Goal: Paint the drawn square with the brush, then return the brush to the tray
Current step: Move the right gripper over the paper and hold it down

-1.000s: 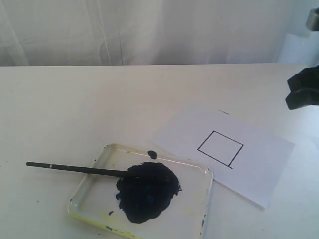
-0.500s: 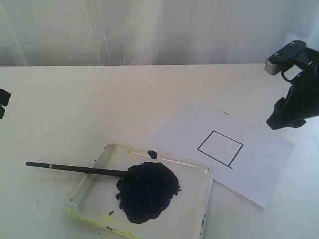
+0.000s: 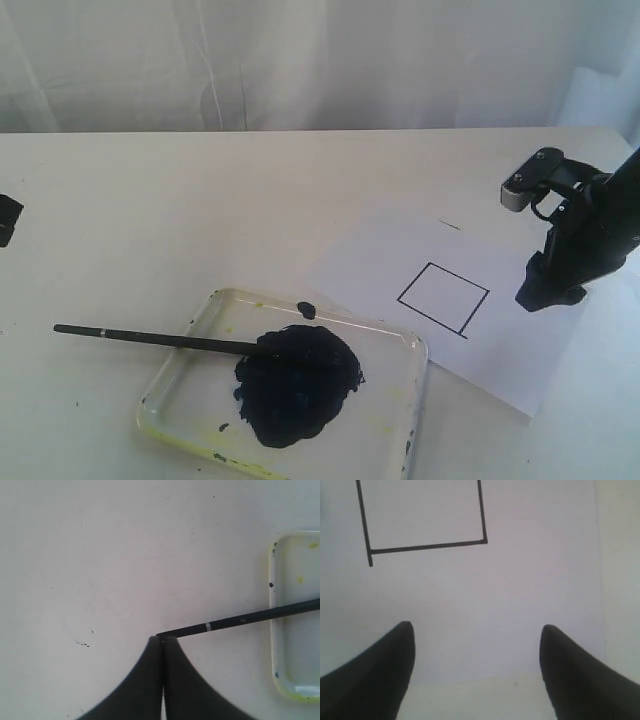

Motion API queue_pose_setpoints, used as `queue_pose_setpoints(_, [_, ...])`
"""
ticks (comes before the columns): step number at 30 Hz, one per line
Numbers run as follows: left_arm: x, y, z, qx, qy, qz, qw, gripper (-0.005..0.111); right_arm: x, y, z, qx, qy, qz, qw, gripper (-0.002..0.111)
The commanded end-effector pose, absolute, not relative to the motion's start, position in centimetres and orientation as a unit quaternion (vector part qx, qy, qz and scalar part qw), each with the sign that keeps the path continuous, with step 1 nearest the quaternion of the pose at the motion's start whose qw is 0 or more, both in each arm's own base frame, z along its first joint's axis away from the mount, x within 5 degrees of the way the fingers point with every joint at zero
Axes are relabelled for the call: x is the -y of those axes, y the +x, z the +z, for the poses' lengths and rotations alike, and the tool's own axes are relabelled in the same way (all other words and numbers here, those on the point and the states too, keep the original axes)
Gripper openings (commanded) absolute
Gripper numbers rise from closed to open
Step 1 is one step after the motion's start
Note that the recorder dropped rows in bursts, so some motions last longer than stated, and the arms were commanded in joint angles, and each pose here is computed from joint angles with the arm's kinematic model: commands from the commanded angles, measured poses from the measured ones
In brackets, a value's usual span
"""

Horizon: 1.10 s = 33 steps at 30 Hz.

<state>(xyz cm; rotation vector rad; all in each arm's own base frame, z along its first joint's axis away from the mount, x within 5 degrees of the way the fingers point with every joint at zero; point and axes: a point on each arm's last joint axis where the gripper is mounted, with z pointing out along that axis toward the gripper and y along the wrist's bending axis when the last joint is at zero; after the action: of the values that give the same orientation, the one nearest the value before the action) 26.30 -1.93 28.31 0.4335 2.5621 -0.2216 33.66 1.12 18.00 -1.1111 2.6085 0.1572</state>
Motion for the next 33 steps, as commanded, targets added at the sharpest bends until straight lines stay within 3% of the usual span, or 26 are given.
queue_pose_setpoints(1, [2.2,26.1,28.4,-0.949,0.163,-0.095,0.253,0.000,-2.4,33.7,17.8,-0.900,-0.407,0.054,0.148,0.067])
queue_pose_setpoints(14, [2.3,26.0,27.6,-0.951,0.176,-0.097,0.234,0.000,-2.8,32.6,15.2,-0.888,-0.438,0.015,0.136,0.067])
queue_pose_setpoints(33, [2.7,26.8,27.0,-0.939,0.214,-0.112,0.243,0.000,-2.8,32.7,13.4,-0.924,-0.363,0.029,0.116,0.067])
